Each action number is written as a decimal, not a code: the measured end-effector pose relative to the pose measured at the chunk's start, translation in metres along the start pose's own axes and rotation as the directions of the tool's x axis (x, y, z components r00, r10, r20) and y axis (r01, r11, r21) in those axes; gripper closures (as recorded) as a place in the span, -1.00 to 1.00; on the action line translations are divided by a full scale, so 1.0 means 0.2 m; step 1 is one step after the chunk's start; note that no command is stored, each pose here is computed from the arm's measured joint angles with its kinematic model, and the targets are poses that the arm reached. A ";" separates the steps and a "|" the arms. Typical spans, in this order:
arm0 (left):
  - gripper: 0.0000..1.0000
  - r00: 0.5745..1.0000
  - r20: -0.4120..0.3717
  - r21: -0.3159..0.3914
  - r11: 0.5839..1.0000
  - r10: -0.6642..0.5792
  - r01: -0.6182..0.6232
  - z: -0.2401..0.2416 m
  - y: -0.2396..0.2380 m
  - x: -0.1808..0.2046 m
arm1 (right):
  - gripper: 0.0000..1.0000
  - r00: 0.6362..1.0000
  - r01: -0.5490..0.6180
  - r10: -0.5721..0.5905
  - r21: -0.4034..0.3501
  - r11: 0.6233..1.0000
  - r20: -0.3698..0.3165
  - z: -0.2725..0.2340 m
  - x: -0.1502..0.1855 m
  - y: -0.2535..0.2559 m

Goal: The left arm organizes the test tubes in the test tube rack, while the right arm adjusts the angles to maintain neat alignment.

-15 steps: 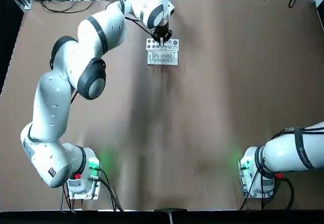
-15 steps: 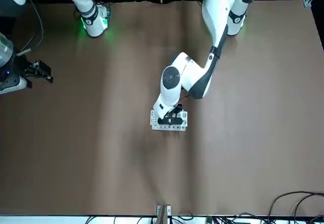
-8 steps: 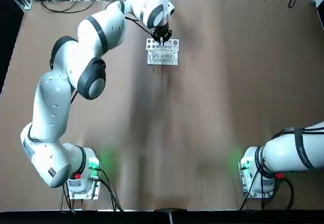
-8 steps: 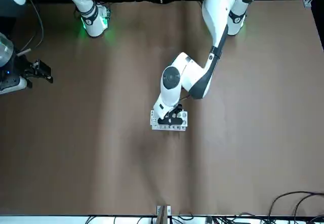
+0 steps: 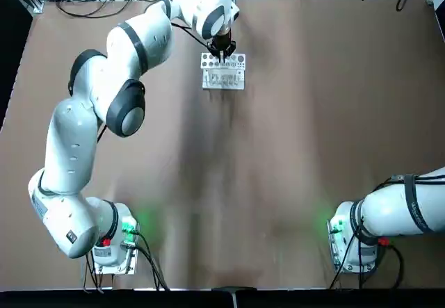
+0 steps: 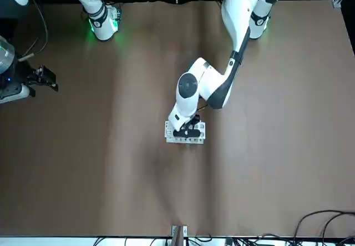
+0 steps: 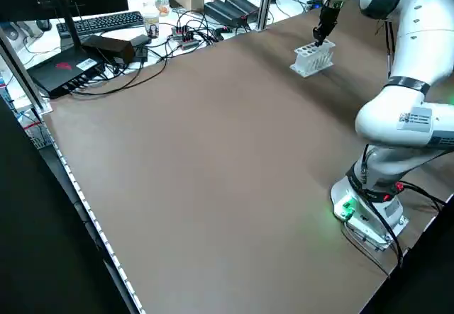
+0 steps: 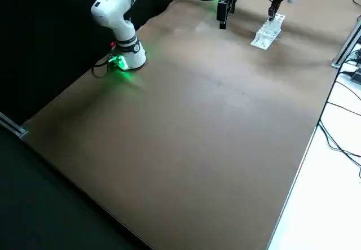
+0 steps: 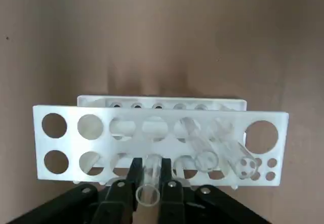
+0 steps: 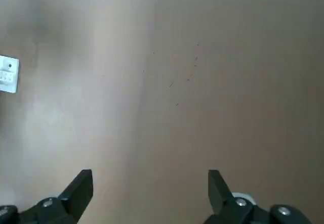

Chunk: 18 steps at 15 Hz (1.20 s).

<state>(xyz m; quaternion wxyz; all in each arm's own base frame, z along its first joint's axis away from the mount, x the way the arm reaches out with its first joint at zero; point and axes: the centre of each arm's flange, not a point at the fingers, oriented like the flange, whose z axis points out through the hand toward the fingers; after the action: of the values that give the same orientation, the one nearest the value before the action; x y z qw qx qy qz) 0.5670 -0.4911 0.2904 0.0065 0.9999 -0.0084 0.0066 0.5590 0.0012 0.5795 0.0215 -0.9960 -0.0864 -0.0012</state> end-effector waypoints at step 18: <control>0.60 1.000 -0.007 -0.006 1.000 -0.001 0.001 -0.02 0.00 0.01 | -1.00 1.000 0.004 -0.004 0.000 1.000 0.000 0.00 0.00 -0.01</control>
<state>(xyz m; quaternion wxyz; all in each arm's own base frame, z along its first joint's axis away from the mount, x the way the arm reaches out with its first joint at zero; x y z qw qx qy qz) 0.5686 -0.4919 0.2946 0.0093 0.9999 -0.0082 0.0101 0.5590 0.0031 0.5795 0.0214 -0.9959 -0.0884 -0.0011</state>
